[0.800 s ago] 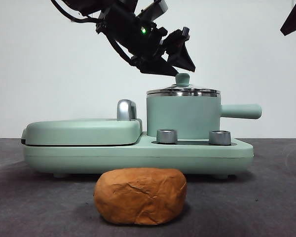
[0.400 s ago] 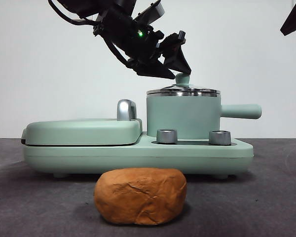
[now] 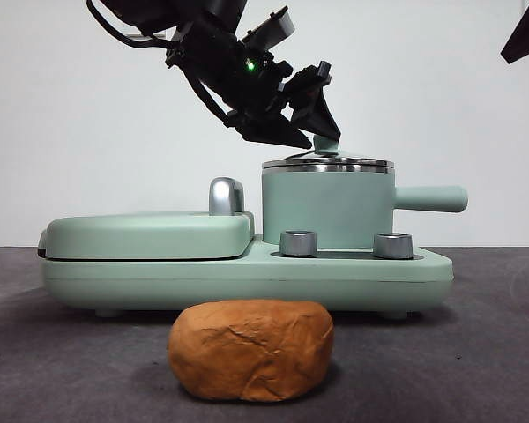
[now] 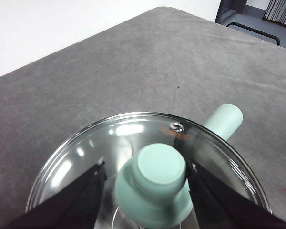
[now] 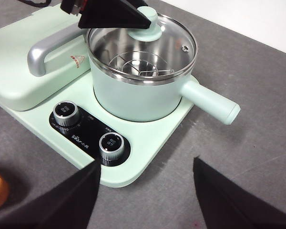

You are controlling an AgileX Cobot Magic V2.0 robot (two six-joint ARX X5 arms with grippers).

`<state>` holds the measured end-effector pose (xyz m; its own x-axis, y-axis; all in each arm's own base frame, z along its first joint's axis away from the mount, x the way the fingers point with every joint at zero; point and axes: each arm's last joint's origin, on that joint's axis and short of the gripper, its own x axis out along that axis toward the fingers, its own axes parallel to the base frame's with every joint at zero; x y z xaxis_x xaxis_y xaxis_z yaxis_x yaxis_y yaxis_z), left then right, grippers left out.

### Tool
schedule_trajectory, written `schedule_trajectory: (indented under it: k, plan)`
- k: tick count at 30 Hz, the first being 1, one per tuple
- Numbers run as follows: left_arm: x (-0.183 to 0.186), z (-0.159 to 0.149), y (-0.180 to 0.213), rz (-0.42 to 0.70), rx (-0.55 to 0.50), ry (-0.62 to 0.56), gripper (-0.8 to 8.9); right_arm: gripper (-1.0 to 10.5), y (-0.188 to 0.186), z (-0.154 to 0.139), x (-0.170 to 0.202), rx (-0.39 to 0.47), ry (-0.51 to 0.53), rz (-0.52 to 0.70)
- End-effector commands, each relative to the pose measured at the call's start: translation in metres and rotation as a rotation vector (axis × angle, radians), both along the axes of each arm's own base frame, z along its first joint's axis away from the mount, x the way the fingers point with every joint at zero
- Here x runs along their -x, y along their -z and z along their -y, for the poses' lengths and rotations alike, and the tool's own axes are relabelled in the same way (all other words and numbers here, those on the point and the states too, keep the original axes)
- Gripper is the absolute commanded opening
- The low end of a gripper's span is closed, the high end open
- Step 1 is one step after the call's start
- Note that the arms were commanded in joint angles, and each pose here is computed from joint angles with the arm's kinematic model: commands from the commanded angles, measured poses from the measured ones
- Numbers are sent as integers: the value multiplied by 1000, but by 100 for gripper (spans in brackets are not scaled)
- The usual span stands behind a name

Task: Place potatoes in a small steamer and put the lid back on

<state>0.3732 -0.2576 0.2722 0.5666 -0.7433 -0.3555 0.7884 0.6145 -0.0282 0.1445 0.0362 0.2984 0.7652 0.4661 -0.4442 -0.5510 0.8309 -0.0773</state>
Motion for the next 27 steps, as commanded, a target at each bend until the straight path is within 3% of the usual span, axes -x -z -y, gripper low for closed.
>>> schedule_trajectory:
  k: [1, 4, 10, 19, 27]
  plan:
    - [-4, 6, 2, 13, -3, 9, 276, 306, -6, -1, -1, -13, 2, 16]
    - [-4, 6, 3, 13, -3, 9, 258, 306, -6, -1, -1, -13, 2, 16]
    - [-4, 6, 3, 13, -3, 9, 9, 306, -6, -1, -1, -12, 5, 16]
    - [-4, 6, -1, 44, -4, 16, 6, 306, -6, -1, -1, -9, 11, 16]
    - [6, -1, -27, 106, 3, 9, 7, 306, -6, -1, -1, -9, 11, 16]
